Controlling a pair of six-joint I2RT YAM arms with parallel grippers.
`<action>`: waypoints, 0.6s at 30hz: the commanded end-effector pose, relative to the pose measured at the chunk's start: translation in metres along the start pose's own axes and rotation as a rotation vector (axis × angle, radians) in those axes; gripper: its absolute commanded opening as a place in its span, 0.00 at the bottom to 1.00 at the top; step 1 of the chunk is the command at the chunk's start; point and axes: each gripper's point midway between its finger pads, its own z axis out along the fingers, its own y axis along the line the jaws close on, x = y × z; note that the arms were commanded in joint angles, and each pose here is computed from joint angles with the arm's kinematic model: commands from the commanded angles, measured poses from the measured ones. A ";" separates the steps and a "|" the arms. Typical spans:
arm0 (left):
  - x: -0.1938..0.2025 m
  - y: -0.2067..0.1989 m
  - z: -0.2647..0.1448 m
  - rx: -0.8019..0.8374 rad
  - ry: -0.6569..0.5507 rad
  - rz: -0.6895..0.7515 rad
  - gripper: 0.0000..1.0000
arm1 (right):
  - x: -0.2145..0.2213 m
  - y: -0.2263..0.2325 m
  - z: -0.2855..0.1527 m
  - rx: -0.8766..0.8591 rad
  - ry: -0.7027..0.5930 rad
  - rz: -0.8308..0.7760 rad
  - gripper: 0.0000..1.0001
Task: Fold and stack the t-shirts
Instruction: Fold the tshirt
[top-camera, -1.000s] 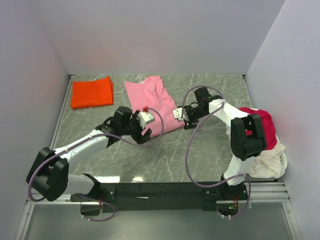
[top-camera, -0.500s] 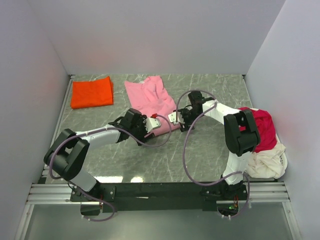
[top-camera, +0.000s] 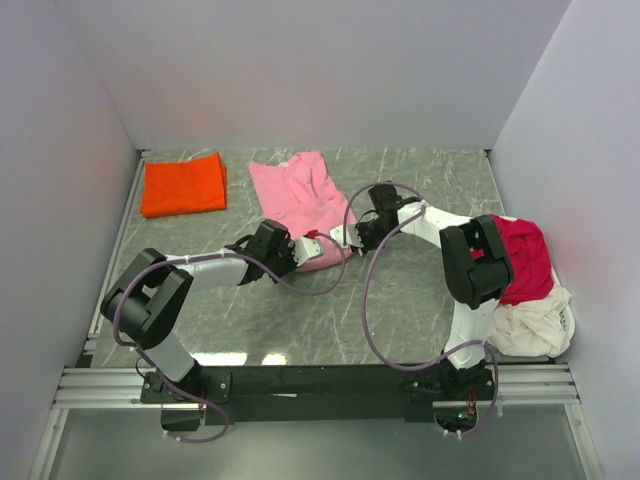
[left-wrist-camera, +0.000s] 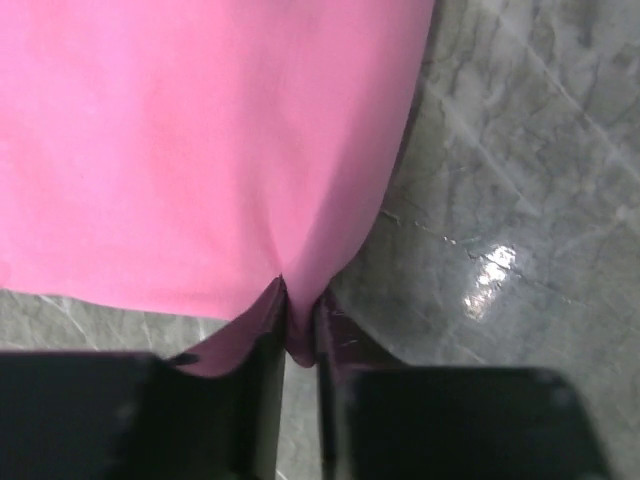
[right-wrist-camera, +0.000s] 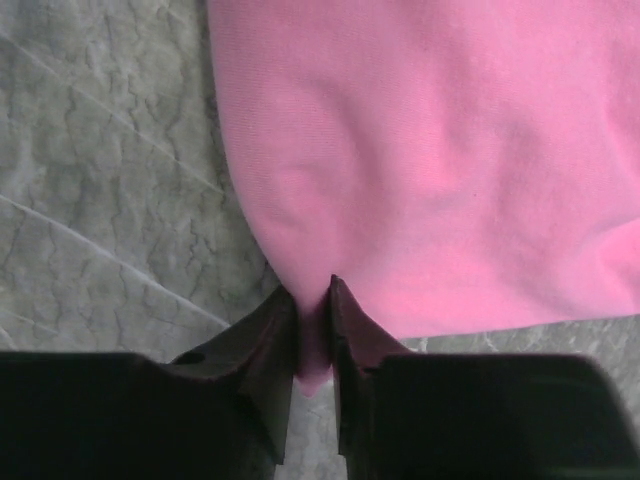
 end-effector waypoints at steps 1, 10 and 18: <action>-0.002 0.001 0.005 -0.001 -0.001 0.008 0.12 | -0.004 -0.004 -0.004 0.001 0.006 -0.003 0.11; -0.018 -0.067 -0.027 0.247 -0.044 0.022 0.01 | -0.025 0.065 -0.033 -0.101 -0.031 0.040 0.00; -0.039 -0.184 -0.078 0.528 -0.083 0.112 0.00 | -0.048 0.199 -0.078 -0.251 -0.026 0.107 0.00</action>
